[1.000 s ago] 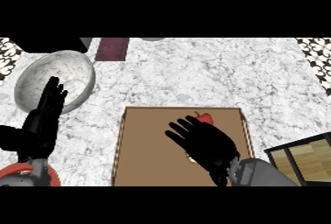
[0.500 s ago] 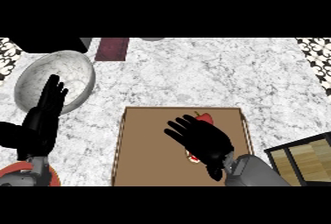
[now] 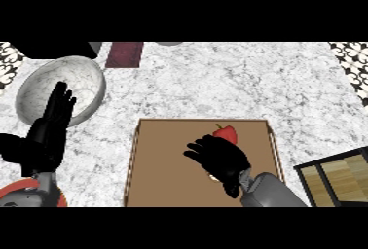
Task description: Pick the cupcake from the tray and place it in the tiered shelf
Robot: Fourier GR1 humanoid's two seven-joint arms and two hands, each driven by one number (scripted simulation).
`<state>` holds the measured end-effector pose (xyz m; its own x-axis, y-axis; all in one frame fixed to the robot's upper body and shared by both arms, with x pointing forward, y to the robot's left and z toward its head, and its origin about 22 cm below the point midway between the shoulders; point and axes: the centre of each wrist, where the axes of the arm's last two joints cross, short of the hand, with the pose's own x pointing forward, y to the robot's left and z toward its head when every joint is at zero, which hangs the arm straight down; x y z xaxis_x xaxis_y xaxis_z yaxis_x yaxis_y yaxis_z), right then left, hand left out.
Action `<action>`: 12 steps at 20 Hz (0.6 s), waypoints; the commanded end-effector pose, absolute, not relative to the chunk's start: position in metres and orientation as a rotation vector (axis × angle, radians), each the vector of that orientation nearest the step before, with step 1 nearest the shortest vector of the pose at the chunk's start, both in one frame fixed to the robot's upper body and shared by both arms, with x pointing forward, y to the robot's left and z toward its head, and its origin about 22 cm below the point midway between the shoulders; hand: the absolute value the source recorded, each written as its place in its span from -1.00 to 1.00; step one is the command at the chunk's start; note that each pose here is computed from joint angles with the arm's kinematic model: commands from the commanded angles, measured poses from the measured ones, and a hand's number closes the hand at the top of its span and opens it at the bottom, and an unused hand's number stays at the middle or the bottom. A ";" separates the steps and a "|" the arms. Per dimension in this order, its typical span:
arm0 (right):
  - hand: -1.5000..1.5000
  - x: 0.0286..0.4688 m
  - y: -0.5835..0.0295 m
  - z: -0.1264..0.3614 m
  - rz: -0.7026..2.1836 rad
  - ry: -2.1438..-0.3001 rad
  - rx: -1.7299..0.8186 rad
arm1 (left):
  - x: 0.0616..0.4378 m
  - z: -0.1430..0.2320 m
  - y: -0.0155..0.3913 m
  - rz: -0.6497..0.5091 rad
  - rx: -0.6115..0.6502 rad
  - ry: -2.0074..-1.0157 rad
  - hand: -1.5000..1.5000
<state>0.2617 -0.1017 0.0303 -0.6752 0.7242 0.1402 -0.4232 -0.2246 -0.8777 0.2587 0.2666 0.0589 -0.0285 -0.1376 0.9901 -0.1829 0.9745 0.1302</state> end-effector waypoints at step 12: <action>1.00 0.214 -0.192 -0.015 1.815 -1.214 -0.619 | 0.247 0.048 0.289 0.086 0.306 -1.580 0.00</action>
<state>0.2426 -0.1354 0.0067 -0.6811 0.7294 0.0636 -0.3136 -0.2121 -0.9256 0.2520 0.2748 0.0512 -0.0207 -0.1337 0.9908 -0.2038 0.9708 0.1268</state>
